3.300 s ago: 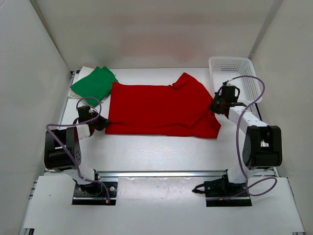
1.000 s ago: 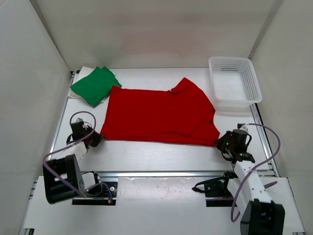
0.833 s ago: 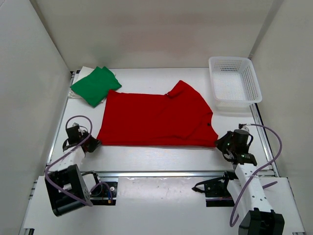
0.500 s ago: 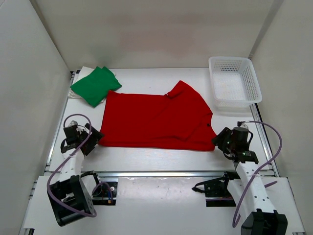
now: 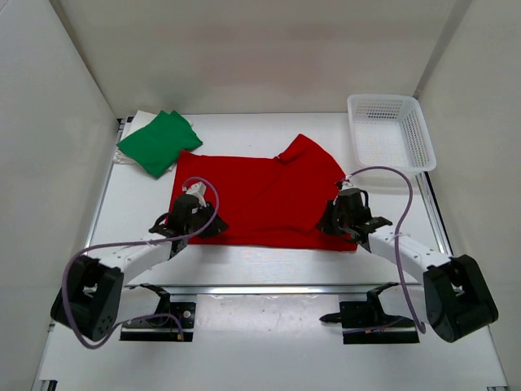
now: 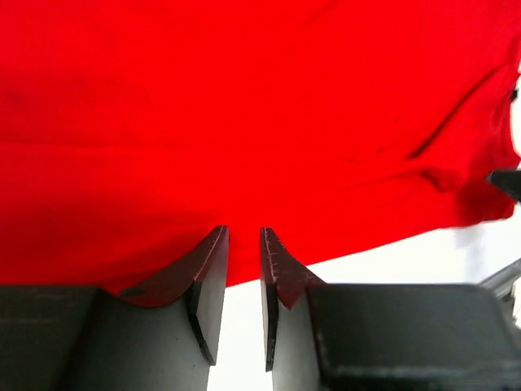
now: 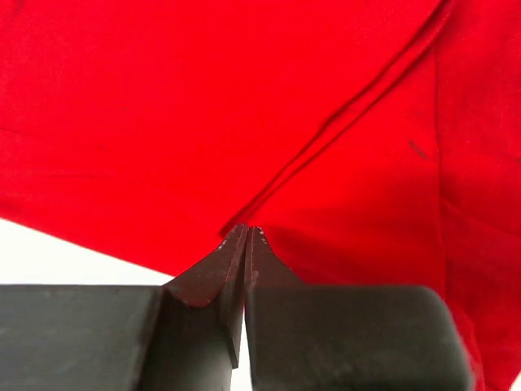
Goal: Fold and stack the t-shirts
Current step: Fold the flattened tshirt in 1/3 of the way
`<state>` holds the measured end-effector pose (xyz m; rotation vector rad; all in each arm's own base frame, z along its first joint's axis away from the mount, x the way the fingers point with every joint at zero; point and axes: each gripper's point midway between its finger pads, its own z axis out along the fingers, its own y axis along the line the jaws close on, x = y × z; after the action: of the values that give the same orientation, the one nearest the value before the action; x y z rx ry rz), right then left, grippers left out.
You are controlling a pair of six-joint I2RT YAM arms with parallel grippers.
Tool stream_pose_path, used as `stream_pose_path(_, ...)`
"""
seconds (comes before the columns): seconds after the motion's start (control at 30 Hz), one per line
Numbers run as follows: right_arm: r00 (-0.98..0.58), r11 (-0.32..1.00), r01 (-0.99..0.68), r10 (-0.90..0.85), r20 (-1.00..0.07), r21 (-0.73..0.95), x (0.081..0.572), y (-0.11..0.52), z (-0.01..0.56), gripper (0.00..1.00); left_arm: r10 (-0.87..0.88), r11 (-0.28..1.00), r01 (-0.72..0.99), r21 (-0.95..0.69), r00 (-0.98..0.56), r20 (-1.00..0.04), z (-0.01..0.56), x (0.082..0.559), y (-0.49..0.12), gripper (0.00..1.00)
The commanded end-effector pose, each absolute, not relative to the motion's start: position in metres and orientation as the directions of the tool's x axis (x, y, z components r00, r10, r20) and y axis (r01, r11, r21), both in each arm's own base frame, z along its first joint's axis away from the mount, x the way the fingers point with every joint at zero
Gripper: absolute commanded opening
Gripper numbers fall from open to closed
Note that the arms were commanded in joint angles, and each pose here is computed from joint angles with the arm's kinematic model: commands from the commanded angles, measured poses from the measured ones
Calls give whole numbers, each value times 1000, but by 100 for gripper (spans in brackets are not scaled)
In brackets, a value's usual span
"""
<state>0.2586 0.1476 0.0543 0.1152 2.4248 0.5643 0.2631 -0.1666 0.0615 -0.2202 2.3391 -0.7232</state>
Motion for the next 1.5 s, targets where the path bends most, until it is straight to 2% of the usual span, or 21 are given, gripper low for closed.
stream_pose_path(0.0, -742, 891, -124, 209, -637, 437, 276, 163, 67, 0, -341, 795, 83, -601, -758, -556, 58, 266, -187, 33)
stream_pose_path(0.17, -777, 890, -116, 196, -598, 441, 270, 167, 46, 0, -359, 776, 60, -628, -777, -517, 39, 257, -185, 34)
stream_pose_path(0.33, -794, 899, -84, 200, -574, 429, 269, 165, 38, 0, -369, 769, 62, -637, -770, -520, 40, 256, -182, 34)
stream_pose_path(0.47, -765, 903, -105, 195, -614, 417, 266, 162, 48, 0, -369, 770, 81, -633, -753, -544, 49, 258, -182, 34)
stream_pose_path(0.8, -825, 903, -90, 170, -540, 421, 251, 160, 24, 0, -371, 773, 66, -631, -760, -534, 38, 252, -175, 35)
stream_pose_path(1.03, -793, 897, -130, 162, -587, 424, 276, 172, 41, 0, -374, 776, 55, -629, -763, -528, 34, 250, -172, 36)
stream_pose_path(1.33, -817, 876, -138, 163, -553, 462, 292, 190, 33, 0, -422, 771, 16, -637, -736, -529, 35, 249, -152, 36)
stream_pose_path(1.47, -766, 845, -181, 199, -610, 504, 328, 208, 69, 0, -402, 768, 42, -639, -745, -532, 40, 250, -162, 36)
